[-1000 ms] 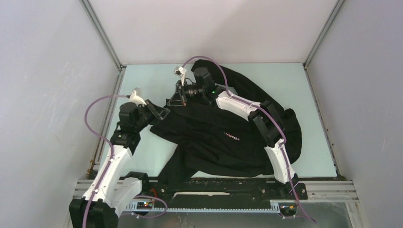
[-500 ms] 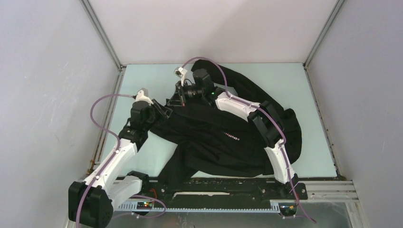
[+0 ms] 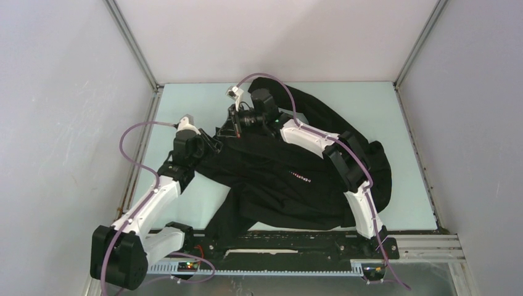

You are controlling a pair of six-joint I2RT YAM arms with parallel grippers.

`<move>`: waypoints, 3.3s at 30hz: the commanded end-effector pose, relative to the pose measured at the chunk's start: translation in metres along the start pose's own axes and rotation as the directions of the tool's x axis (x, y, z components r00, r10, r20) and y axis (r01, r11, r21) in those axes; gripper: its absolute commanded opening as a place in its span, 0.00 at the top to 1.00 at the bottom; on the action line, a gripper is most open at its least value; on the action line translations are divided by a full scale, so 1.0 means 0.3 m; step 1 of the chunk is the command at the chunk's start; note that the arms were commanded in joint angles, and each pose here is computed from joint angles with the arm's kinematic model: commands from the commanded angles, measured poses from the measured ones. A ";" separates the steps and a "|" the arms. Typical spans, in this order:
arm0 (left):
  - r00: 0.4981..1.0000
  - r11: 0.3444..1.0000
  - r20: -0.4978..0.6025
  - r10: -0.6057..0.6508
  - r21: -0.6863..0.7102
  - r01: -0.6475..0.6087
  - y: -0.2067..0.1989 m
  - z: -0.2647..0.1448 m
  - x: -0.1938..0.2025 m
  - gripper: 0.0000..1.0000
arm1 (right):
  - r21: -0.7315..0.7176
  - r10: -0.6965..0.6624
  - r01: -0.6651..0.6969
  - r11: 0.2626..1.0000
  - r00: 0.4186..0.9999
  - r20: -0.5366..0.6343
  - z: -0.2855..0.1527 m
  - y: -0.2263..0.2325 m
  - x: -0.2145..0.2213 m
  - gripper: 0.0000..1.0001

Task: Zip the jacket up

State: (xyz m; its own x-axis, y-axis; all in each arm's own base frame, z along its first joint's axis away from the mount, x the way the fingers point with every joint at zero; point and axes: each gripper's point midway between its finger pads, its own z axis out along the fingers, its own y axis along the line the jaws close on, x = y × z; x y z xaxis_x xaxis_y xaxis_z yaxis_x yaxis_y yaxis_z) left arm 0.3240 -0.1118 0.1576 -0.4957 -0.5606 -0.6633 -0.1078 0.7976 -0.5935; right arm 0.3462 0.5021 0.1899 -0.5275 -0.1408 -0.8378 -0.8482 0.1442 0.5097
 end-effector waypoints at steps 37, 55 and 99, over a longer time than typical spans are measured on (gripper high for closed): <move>0.970 0.975 0.108 0.217 -0.058 -0.212 -0.041 0.003 -0.098 0.77 | -0.049 -0.103 0.108 0.993 0.991 0.083 -0.034 0.128 -0.145 1.00; 0.990 0.981 -0.040 0.134 0.146 -0.127 -0.132 0.047 0.083 1.00 | 0.035 -0.121 0.116 0.993 0.969 0.215 -0.037 0.072 -0.322 1.00; 0.887 0.789 -0.460 -0.040 0.530 0.311 -0.718 -0.024 1.056 1.00 | 0.060 -0.430 0.447 0.893 0.804 0.410 -0.206 0.233 -0.759 1.00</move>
State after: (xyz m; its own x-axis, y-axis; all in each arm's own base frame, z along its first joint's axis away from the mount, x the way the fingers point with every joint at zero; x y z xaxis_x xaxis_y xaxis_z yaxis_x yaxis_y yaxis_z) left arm 0.2133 -0.4155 0.0721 -0.7470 -0.5083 -0.4284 0.2003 0.4424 -0.8742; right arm 0.4387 0.4772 0.3196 -0.2872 0.0858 -0.9540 -0.9377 0.1783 0.2983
